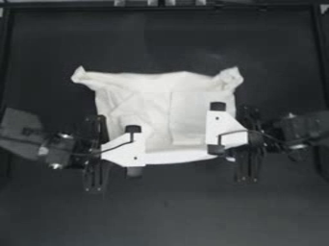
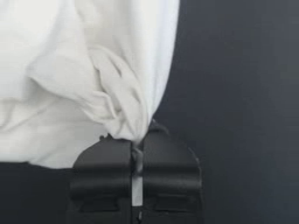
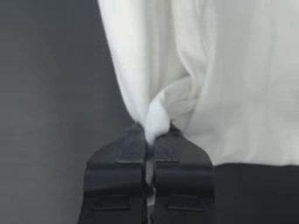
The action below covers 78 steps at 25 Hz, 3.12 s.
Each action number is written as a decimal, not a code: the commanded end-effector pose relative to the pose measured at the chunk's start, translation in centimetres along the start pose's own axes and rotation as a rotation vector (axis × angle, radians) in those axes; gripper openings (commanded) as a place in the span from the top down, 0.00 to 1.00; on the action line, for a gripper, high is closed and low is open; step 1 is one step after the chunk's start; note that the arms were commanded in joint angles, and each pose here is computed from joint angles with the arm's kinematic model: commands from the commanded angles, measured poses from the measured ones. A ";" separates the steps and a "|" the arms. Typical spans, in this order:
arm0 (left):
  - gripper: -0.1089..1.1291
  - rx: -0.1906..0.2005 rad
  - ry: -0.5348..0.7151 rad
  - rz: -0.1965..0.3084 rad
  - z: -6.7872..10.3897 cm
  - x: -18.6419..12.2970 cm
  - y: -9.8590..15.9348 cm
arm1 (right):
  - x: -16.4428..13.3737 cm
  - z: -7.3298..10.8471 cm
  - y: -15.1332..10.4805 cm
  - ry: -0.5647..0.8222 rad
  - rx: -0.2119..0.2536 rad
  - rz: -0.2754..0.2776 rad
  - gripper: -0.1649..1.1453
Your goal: Fold shirt
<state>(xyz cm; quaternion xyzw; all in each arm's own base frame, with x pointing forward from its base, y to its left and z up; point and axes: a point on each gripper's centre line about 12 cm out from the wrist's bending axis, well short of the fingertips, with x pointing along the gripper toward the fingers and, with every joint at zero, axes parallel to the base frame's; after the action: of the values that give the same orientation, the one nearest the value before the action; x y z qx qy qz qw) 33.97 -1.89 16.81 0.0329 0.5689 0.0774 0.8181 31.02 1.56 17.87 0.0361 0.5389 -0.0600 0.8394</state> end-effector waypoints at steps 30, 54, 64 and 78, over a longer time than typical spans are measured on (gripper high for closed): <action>0.88 -0.157 -0.224 0.149 0.2 -6.1 2.4 | -4.5 0.9 -1.0 -0.184 0.154 -0.147 0.83; 0.88 -0.272 -0.170 0.204 -2.4 0.3 11.6 | -0.3 -0.6 -11.3 -0.158 0.390 -0.267 0.83; 0.88 -0.267 -0.108 0.197 -3.0 4.2 13.4 | 3.0 -1.3 -14.2 -0.096 0.389 -0.289 0.83; 0.08 -0.313 -0.168 0.174 -1.6 2.9 13.5 | 3.8 0.0 -14.3 -0.119 0.402 -0.253 0.21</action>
<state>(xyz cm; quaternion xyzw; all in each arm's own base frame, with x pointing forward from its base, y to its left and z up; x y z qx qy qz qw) 31.90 11.80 12.87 -0.0379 0.5118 0.2304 0.8268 29.82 -12.53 12.83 0.1251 0.4911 -0.2705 0.8186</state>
